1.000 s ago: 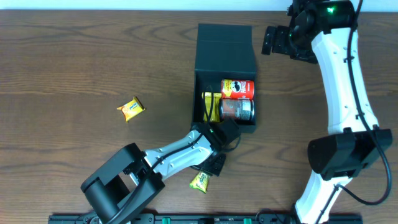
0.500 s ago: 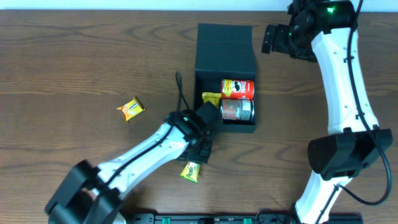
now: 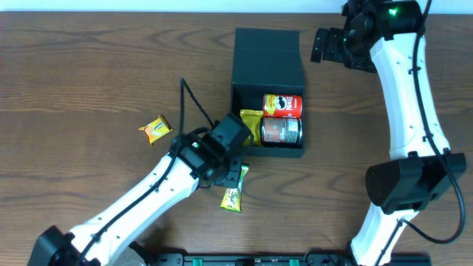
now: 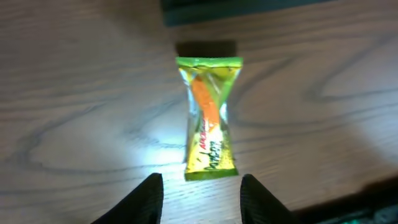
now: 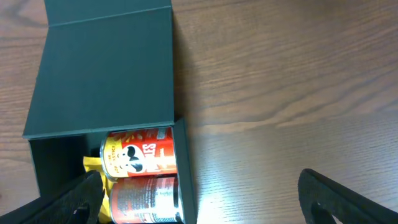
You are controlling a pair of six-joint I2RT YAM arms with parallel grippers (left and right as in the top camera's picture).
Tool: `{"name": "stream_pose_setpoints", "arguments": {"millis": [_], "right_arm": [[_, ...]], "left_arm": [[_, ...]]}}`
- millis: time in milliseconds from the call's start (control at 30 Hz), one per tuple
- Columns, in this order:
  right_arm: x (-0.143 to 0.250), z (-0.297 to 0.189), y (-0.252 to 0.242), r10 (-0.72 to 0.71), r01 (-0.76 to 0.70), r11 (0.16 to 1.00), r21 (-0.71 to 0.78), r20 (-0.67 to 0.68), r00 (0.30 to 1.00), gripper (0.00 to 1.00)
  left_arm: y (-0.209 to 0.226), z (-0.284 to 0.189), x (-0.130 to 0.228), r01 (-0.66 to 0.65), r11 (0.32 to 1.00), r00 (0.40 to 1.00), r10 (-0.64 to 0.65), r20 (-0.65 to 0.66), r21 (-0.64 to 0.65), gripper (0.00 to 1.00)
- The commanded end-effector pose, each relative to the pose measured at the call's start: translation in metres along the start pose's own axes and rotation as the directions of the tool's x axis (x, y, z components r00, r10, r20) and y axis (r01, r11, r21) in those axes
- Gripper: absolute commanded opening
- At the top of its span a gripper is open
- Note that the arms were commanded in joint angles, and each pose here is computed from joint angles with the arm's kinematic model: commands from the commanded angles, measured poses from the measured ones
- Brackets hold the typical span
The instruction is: Pack container
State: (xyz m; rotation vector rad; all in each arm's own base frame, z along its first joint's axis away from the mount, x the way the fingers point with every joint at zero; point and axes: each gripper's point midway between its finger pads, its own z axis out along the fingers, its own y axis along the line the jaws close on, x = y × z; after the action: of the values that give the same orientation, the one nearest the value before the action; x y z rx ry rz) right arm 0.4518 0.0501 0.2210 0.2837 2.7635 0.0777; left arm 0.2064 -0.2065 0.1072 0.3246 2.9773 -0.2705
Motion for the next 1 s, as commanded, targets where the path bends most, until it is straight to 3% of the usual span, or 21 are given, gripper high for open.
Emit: {"name": "stream_pose_setpoints", "arguments": {"millis": [0,133,167,267,433,633,800,967], "right_arm": [[-0.002,-0.004,-0.004,-0.030,0.030,1.000,-0.002,0.005,1.000,0.99],[0.021,-0.001,-0.011,-0.030,0.033,0.999,0.029,-0.088,0.996,0.95],[0.034,0.002,-0.015,0.007,0.000,0.999,0.048,-0.142,0.990,0.99],[0.053,0.007,-0.019,0.027,-0.020,0.999,0.032,-0.230,0.973,0.99],[0.077,0.008,-0.012,0.000,-0.005,1.000,-0.014,-0.314,0.949,0.92],[0.130,-0.016,-0.004,-0.067,0.047,0.996,-0.075,-0.299,0.952,0.95],[0.194,-0.016,0.009,-0.073,0.046,0.995,-0.091,-0.326,0.943,0.95],[0.262,0.004,0.053,-0.128,0.066,0.985,-0.160,-0.416,0.901,0.82]], "left_arm": [[0.018,0.025,0.005,0.059,0.991,0.997,-0.063,-0.037,-0.120,0.42],[0.017,0.031,0.008,0.110,0.989,0.988,-0.119,-0.094,-0.099,0.38],[0.015,0.017,0.002,0.132,0.990,0.986,-0.137,-0.092,-0.057,0.41],[0.027,-0.019,-0.011,0.138,0.988,0.990,-0.141,-0.031,-0.072,0.47],[0.061,-0.077,-0.014,0.155,0.972,0.984,-0.135,0.117,-0.176,0.72],[0.084,-0.120,-0.004,0.264,0.949,0.941,-0.214,0.261,-0.172,0.96],[0.110,-0.128,0.001,0.381,0.897,0.902,-0.308,0.301,-0.224,0.97],[0.118,-0.132,-0.013,0.442,0.877,0.862,-0.358,0.358,-0.188,0.98]]}}
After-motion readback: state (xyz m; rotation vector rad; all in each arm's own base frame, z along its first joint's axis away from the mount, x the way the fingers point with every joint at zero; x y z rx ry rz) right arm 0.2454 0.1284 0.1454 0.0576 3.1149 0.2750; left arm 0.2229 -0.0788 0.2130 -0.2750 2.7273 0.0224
